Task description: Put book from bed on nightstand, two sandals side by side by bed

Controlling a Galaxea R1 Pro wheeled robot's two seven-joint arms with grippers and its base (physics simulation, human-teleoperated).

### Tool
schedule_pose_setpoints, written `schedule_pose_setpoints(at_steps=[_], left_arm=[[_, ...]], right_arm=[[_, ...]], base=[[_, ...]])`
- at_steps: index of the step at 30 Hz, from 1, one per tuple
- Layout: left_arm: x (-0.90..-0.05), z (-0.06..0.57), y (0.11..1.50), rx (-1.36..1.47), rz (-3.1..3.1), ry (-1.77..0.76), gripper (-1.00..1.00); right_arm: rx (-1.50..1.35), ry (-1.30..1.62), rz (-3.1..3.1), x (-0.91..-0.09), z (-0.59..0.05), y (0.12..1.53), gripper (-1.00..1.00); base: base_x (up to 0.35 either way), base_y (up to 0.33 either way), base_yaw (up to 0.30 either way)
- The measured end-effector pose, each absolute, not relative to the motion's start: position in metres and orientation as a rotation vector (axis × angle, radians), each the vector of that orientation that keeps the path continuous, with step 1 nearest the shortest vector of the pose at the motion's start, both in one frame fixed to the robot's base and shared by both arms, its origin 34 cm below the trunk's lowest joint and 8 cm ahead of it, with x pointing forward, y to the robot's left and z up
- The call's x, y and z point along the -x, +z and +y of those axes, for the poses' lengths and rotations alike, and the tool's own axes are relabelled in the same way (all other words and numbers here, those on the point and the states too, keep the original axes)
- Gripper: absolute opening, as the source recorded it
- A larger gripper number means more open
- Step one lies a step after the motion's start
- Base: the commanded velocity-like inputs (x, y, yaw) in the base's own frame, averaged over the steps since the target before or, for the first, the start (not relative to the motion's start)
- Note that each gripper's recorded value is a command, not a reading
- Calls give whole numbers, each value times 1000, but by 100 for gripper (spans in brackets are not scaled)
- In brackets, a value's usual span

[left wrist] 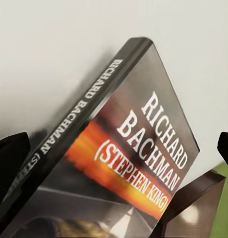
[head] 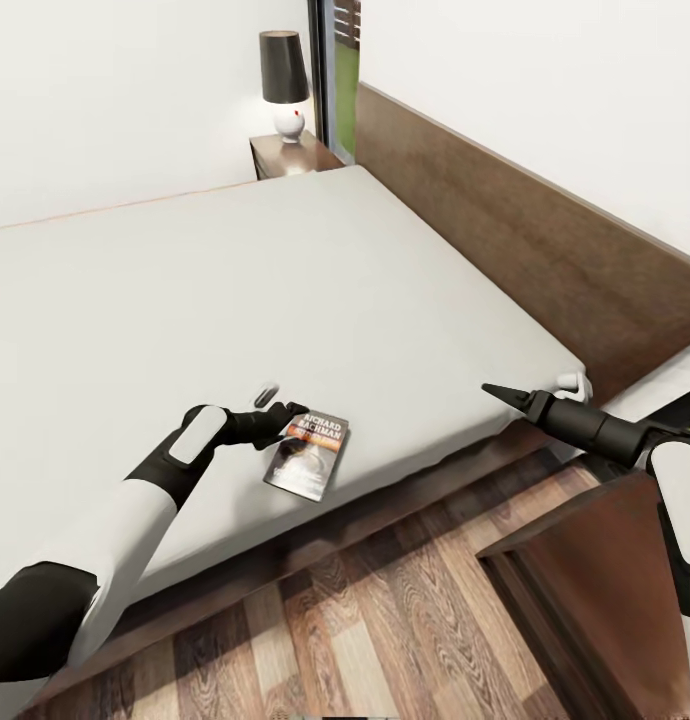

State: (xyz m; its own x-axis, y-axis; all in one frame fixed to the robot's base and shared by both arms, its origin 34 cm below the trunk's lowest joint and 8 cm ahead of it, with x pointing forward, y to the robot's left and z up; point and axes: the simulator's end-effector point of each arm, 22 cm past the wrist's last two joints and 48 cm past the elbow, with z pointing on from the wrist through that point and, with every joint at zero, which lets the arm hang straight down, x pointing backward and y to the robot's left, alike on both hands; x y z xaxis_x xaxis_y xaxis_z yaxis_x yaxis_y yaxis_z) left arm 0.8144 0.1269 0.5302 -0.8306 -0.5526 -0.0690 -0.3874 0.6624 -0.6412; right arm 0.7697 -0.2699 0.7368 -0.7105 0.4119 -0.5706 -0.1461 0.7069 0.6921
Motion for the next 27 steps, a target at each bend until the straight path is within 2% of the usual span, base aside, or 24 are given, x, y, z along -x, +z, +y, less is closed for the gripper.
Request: schedule_pose_setpoints(at_steps=[27], left_arm=[[-816,127,532,763,2613,-932,100]], right_arm=[[-202,960,2167,-770,-270,737,100]], base=[[-55,-22,0]])
